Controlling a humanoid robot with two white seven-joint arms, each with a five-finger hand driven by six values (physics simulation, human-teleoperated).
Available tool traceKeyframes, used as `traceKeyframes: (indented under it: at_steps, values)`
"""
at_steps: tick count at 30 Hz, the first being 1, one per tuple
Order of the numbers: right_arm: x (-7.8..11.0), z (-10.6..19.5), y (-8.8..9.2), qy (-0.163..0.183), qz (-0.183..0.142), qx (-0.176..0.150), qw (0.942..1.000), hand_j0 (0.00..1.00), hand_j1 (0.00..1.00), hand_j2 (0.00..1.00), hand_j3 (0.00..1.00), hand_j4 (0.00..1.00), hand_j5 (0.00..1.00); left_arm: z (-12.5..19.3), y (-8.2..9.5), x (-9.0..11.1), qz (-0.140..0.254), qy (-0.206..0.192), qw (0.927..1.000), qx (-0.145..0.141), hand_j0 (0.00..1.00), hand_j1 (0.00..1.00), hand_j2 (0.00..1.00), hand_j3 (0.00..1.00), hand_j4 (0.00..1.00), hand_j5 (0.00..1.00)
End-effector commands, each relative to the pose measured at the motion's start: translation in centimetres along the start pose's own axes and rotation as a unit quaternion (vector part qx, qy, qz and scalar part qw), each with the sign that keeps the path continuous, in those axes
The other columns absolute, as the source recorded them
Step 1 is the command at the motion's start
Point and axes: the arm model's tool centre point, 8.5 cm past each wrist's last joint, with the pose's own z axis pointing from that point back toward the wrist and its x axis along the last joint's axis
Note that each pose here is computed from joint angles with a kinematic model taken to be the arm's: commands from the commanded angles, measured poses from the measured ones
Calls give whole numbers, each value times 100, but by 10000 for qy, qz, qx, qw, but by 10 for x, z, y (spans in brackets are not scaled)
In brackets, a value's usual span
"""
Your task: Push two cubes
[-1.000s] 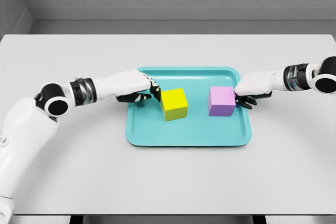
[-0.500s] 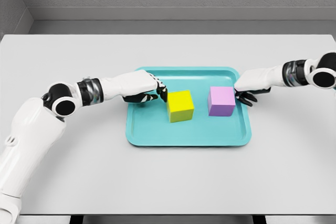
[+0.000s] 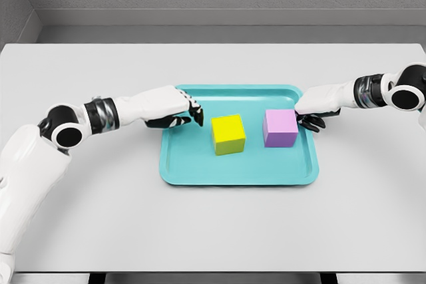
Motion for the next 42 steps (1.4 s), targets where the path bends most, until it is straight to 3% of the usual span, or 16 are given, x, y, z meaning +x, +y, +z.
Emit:
traceKeyframes:
  at_steps: [1, 3, 7, 17, 33, 42]
  values:
    - [10, -7, -1, -123, 224, 46, 9997, 11, 11, 11, 11, 11, 11, -2, 6, 8, -19, -148, 9998, 106, 48, 48, 48, 48, 48, 48]
    - [12, -8, -1, -153, 249, 65, 9996, 11, 11, 11, 11, 11, 11, -3, 5, 15, 41, -266, 9995, 169, 48, 48, 48, 48, 48, 48]
    - [15, -10, -4, -203, 289, 39, 9994, 11, 11, 11, 11, 11, 11, 8, -1, 8, 47, -145, 9999, 57, 48, 48, 48, 48, 48, 48]
    - [9, -2, 1, -108, 244, 63, 9996, 11, 11, 11, 11, 11, 11, 6, -9, 10, 135, -166, 9998, 39, 49, 49, 49, 49, 49, 49]
    - [-18, 12, 16, 266, -61, 170, 9995, 11, 11, 11, 11, 11, 11, -4, -20, 18, 317, -296, 9990, 64, 49, 49, 49, 49, 49, 49]
    - [-22, 22, 12, 346, -15, 148, 9993, 11, 11, 11, 11, 11, 11, -9, -19, 19, 339, -324, 9989, 85, 49, 49, 49, 49, 49, 49]
